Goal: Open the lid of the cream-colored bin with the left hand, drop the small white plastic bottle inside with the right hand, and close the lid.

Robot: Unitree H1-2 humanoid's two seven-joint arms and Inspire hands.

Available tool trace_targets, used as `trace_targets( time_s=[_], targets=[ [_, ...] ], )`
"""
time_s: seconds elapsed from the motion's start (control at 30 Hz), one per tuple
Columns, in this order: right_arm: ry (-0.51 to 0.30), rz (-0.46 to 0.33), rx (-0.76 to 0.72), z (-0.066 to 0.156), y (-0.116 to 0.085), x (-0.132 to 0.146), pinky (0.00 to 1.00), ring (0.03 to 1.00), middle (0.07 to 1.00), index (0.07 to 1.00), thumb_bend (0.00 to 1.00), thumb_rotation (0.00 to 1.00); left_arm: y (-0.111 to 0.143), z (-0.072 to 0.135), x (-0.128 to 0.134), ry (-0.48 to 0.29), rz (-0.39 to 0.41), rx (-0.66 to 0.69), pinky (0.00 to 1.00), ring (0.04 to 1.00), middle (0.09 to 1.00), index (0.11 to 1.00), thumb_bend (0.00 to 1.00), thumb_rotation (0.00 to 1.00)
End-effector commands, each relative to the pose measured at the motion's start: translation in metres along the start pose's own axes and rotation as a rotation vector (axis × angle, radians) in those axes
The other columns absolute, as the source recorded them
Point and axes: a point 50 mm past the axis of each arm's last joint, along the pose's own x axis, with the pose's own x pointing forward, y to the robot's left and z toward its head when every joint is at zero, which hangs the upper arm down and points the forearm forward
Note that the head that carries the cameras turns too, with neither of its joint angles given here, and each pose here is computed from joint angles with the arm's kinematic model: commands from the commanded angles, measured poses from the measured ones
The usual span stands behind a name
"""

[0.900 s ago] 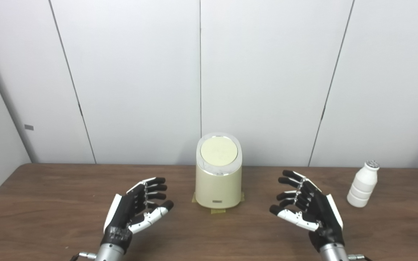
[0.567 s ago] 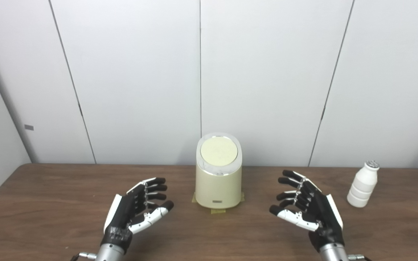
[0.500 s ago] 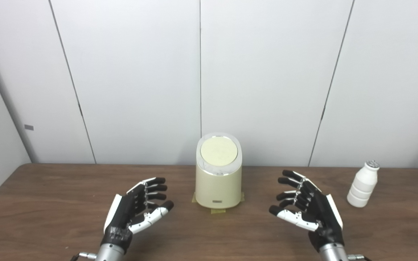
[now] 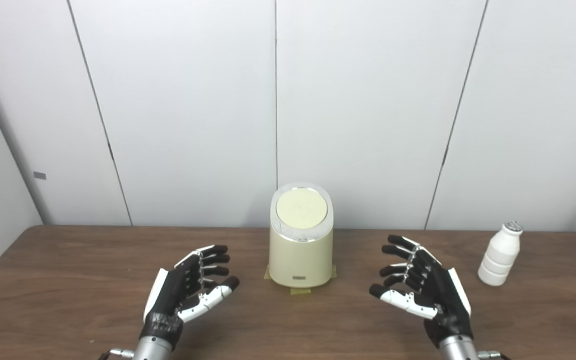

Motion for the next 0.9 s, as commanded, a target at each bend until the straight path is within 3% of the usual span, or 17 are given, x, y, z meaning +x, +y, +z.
trace_targets(
  time_s=[0.0,0.1,0.4,0.87],
  targets=[
    [-0.077,0.005,0.006,0.018,0.006,0.016,0.43,0.539,0.723,0.742,0.84,0.16,-0.005,0.021,0.015,-0.089,0.03,-0.019,0.6,0.763,0.829,0.841,0.74,0.3],
    [-0.078,0.006,0.012,0.018,0.005,0.017,0.43,0.534,0.722,0.744,0.84,0.16,-0.008,0.027,0.022,-0.102,0.051,-0.015,0.67,0.826,0.896,0.908,0.76,0.35],
    [-0.084,0.003,0.007,0.016,0.003,0.018,0.43,0.534,0.719,0.741,0.83,0.15,-0.02,0.065,0.072,-0.171,0.034,0.078,0.95,0.938,0.939,0.999,0.81,0.41],
    [-0.087,0.007,0.008,0.017,0.004,0.014,0.43,0.53,0.717,0.743,0.83,0.15,-0.049,0.116,0.151,-0.212,-0.032,0.134,0.96,0.997,0.993,1.0,0.84,0.32]
  ],
)
